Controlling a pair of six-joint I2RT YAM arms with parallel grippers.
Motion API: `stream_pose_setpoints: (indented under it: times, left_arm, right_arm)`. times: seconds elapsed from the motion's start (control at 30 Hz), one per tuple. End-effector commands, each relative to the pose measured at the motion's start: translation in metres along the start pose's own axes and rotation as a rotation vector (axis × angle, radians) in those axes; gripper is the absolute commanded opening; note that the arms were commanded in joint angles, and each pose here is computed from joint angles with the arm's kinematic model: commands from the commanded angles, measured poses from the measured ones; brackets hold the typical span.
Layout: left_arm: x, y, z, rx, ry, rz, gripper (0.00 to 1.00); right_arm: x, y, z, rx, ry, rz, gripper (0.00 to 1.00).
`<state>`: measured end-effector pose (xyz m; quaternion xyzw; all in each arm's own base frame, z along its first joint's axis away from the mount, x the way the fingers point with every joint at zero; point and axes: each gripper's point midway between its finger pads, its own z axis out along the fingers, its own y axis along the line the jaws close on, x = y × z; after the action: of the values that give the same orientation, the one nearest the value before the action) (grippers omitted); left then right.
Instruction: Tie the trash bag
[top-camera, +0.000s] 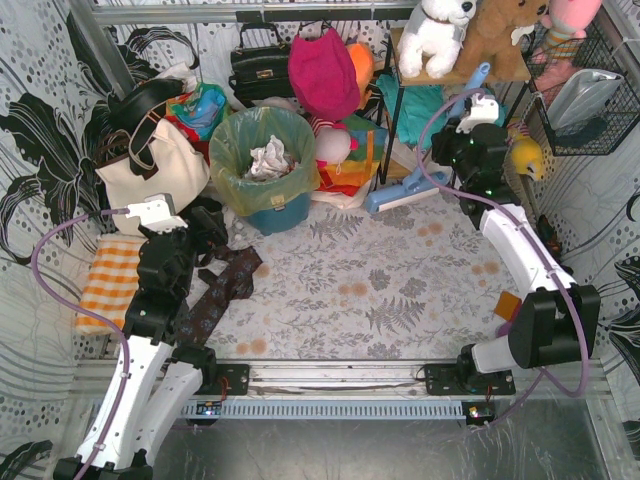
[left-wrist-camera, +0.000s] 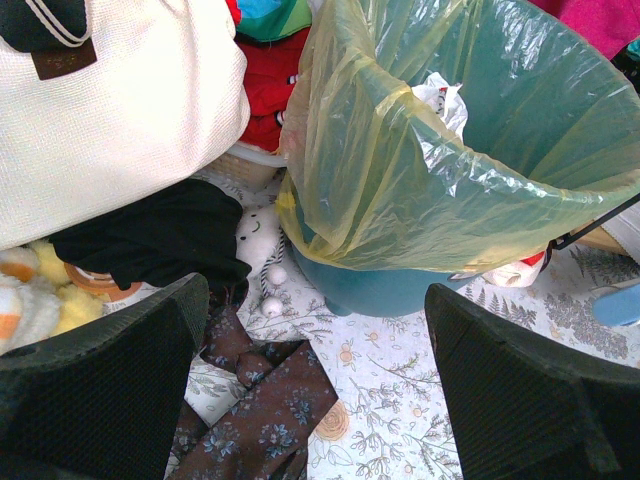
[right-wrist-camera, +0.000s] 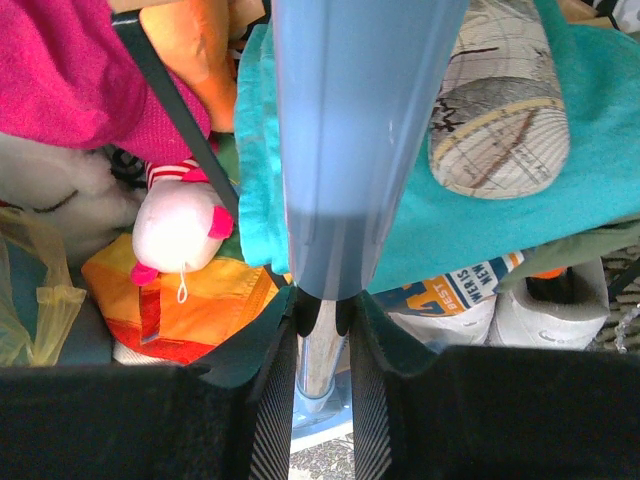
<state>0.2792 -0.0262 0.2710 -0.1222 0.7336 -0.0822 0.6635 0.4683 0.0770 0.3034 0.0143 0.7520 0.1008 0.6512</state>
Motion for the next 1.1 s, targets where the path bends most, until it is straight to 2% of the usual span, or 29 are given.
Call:
stream_pose_setpoints:
  times: [0.0, 0.37, 0.53, 0.8, 1.07]
  left_arm:
    - [-0.008, -0.001, 0.001, 0.005, -0.042, 0.006, 0.98]
    - [-0.007, -0.001, 0.002, 0.004, -0.038, 0.006, 0.98]
    - [-0.007, -0.001, 0.002, 0.004, -0.037, 0.007, 0.98]
    - [-0.006, -0.001, 0.003, 0.001, -0.032, 0.008, 0.98]
    - [-0.005, -0.001, 0.004, 0.003, -0.027, 0.008, 0.98]
  right_arm:
    - [0.011, -0.040, -0.010, 0.155, 0.047, 0.022, 0.00]
    - [-0.010, -0.042, -0.037, 0.203, 0.024, 0.084, 0.00]
    - [-0.021, -0.039, -0.050, 0.211, -0.002, 0.171, 0.00]
    - [-0.019, -0.043, -0.065, 0.307, 0.059, 0.335, 0.00]
    - [-0.021, -0.064, -0.057, 0.400, 0.018, 0.280, 0.00]
